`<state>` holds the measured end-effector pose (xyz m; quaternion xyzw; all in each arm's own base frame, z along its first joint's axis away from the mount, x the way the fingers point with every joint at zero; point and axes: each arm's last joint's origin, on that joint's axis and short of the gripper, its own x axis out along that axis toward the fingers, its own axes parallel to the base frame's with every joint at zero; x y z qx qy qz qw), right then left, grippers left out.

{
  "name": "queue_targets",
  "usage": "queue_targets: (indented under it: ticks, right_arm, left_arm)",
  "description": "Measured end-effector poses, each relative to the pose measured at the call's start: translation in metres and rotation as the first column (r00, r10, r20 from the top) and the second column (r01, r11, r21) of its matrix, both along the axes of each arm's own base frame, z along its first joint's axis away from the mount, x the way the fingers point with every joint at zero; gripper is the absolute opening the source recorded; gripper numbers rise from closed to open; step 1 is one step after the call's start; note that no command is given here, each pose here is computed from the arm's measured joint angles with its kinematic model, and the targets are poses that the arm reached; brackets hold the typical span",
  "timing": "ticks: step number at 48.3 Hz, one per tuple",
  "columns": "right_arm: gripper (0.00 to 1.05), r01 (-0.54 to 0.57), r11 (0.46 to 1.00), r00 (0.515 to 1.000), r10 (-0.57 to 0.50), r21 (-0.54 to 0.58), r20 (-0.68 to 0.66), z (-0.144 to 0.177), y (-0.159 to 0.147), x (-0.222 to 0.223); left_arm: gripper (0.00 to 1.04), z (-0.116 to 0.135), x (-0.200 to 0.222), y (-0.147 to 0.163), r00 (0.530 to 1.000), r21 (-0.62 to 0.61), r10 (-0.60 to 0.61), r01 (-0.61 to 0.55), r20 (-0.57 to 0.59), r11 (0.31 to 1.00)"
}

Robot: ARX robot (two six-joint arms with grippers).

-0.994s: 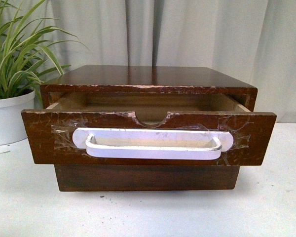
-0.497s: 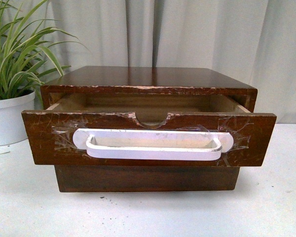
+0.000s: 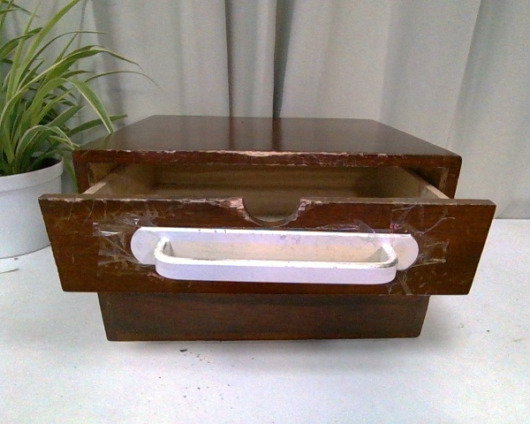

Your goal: Open drawer

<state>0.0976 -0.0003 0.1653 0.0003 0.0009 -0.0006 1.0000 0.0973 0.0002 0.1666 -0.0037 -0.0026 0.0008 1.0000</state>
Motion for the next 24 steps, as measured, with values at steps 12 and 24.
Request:
queue_targets:
  ticks: [12, 24]
  right_arm:
    - [0.01, 0.000, 1.000, 1.000, 0.000, 0.000, 0.001, 0.0000, 0.0000, 0.0000]
    - [0.16, 0.000, 1.000, 1.000, 0.000, -0.002, 0.001, 0.0000, 0.0000, 0.0000]
  left_arm:
    - [0.04, 0.0000, 0.0000, 0.0000, 1.000, 0.000, 0.000, 0.000, 0.000, 1.000]
    - [0.22, 0.0000, 0.0000, 0.0000, 1.000, 0.000, 0.000, 0.000, 0.000, 1.000]
